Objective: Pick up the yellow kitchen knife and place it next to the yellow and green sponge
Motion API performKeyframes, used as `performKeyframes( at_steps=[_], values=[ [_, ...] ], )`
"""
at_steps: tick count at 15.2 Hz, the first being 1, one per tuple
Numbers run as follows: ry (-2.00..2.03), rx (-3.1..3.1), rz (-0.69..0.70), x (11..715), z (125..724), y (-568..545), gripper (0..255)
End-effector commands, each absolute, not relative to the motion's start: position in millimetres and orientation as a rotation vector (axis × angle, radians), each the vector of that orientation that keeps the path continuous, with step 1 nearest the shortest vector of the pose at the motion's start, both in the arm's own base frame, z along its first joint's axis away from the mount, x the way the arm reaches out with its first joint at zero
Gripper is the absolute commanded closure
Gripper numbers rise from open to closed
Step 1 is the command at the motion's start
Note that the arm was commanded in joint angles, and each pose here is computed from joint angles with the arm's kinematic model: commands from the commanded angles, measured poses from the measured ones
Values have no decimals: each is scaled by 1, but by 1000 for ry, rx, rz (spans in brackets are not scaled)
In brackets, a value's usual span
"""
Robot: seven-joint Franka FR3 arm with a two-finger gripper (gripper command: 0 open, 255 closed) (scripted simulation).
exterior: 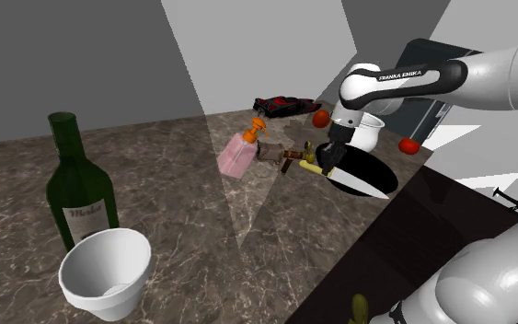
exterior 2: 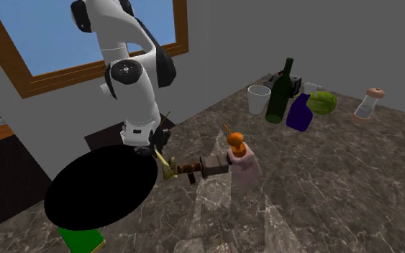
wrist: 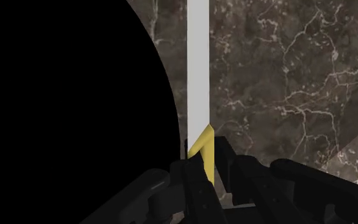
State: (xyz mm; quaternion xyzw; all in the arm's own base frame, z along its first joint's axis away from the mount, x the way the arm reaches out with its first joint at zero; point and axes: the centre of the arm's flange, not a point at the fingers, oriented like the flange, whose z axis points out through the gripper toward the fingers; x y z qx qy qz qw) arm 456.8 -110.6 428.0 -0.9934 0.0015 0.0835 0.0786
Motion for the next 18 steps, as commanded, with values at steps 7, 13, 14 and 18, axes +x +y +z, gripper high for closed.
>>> performKeyframes(
  at_steps=[7,13,14,18],
  values=[
    [6,-2974,253,422,427,-216,255],
    [6,-2974,253,415,406,-239,255],
    [6,-2974,253,415,401,-239,255],
    [6,-2974,253,415,380,-239,255]
  ],
)
